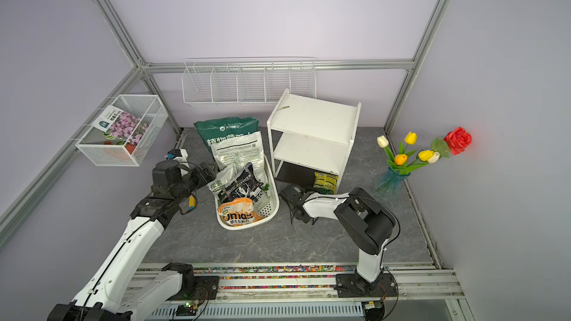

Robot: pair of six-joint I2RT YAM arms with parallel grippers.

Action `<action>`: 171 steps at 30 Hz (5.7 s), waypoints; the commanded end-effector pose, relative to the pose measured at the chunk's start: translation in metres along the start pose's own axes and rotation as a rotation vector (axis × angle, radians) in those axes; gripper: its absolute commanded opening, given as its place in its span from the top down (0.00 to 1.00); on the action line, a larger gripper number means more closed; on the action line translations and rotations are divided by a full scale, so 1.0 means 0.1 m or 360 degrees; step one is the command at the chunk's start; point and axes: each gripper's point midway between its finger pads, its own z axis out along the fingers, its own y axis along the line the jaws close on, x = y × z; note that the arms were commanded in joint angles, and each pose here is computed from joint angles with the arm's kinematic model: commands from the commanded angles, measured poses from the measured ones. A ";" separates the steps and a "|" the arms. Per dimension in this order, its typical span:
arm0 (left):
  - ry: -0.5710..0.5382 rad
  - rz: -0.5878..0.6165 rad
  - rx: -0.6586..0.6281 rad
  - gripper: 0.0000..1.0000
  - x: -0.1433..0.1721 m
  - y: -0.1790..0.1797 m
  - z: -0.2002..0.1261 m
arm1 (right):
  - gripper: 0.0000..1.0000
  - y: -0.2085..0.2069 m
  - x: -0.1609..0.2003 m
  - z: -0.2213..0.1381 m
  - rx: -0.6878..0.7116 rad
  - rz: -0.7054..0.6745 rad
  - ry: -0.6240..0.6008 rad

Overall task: Take down the fertilizer bag from the shelf
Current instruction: Pick up the fertilizer bag from the shelf, then place the fertilizer bag in the storage box, then reset both arms

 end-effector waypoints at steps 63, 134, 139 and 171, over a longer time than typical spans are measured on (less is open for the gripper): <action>-0.0071 0.0042 -0.0028 0.13 0.00 0.08 -0.10 | 1.00 -1.07 -1.02 -2.52 -0.0472 0.0329 -0.1655; -0.0095 0.0062 -0.0048 0.12 -0.02 0.09 -0.15 | 1.00 0.13 -1.69 -2.17 -0.0784 -0.0342 -0.1512; -0.0101 0.0065 -0.0050 0.12 -0.02 0.10 -0.17 | 0.86 -0.14 -1.70 -2.23 -0.0838 -0.0118 -0.1589; -0.0490 0.0029 -0.0450 0.09 -0.33 0.99 -0.37 | 1.00 -1.17 1.21 -1.43 -0.0237 0.2044 -0.0833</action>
